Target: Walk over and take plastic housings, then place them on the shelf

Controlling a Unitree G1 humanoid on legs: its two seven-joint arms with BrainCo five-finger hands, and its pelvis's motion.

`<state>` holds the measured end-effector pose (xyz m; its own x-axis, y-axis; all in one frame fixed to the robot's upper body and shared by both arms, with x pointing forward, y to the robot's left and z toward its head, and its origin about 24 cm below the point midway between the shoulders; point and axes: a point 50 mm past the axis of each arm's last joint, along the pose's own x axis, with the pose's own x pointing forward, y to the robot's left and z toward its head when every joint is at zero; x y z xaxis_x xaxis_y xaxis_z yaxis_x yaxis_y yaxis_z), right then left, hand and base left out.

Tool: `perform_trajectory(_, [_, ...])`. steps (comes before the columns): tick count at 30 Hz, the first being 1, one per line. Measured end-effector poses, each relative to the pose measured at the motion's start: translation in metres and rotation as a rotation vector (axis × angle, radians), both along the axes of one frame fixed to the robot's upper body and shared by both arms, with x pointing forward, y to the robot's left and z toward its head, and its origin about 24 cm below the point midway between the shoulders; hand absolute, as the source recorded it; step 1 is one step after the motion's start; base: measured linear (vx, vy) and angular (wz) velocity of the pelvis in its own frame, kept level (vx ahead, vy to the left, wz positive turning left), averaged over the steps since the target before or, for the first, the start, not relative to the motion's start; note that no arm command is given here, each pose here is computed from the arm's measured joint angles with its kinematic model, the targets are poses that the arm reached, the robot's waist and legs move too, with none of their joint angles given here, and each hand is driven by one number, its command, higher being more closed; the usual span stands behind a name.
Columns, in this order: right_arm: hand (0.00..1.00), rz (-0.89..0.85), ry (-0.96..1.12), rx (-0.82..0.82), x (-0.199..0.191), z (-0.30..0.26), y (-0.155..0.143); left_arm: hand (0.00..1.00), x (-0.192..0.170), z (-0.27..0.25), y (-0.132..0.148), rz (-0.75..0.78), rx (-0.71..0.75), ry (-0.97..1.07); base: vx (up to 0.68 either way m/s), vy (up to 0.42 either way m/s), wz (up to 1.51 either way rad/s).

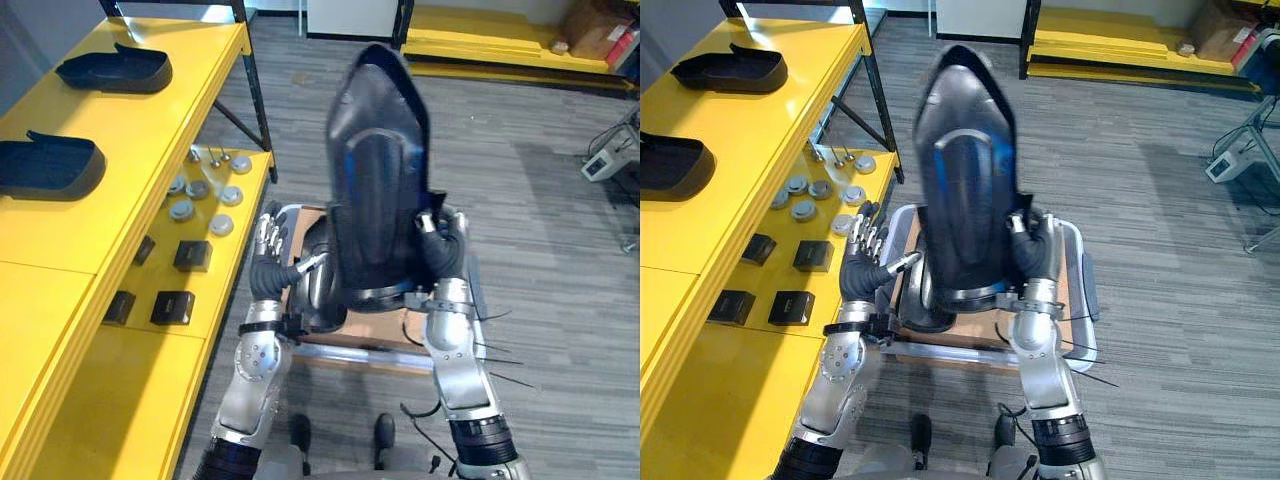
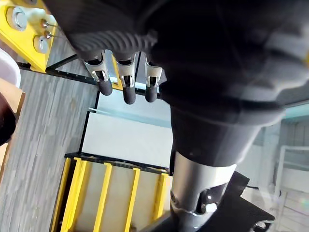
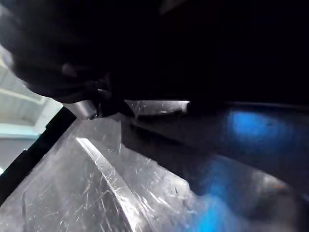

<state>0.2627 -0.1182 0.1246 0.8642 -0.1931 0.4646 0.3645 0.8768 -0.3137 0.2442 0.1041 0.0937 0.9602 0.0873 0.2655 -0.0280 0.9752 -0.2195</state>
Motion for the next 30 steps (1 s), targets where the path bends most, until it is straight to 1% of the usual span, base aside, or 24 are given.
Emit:
perform_trajectory(4, [1.00, 0.032, -0.001, -0.026, -0.001, 0.000, 0.005, 0.00, 0.004, -0.013, -0.001, 0.002, 0.027, 0.072, -0.04, -0.018, -0.05])
perform_trajectory(7, [1.00, 0.172, -0.004, -0.035, -0.006, 0.000, 0.033, 0.00, 0.003, -0.019, -0.023, -0.106, 0.063, 0.105, -0.03, -0.010, -0.03])
perform_trajectory(9, [1.00, 0.181, -0.027, -0.063, -0.006, 0.002, 0.032, 0.00, 0.002, -0.024, -0.024, -0.117, 0.076, 0.128, -0.02, -0.006, 0.01])
perform_trajectory(16, [1.00, 0.169, 0.000, -0.074, -0.004, -0.004, 0.029, 0.00, 0.003, -0.023, -0.024, -0.117, 0.079, 0.128, 0.00, 0.000, 0.00])
perform_trajectory(20, [1.00, 0.136, 0.051, -0.090, 0.001, -0.015, 0.022, 0.00, 0.004, -0.023, -0.023, -0.108, 0.078, 0.129, -0.04, -0.010, 0.03])
perform_trajectory(23, [1.00, 0.087, 0.066, -0.087, 0.004, -0.017, 0.012, 0.00, 0.005, -0.022, -0.017, -0.089, 0.076, 0.124, -0.02, -0.008, 0.08])
perform_trajectory(30, [1.00, -0.103, 0.074, -0.081, 0.007, -0.017, -0.027, 0.00, -0.004, -0.028, 0.004, -0.015, 0.096, 0.137, -0.01, -0.009, 0.04])
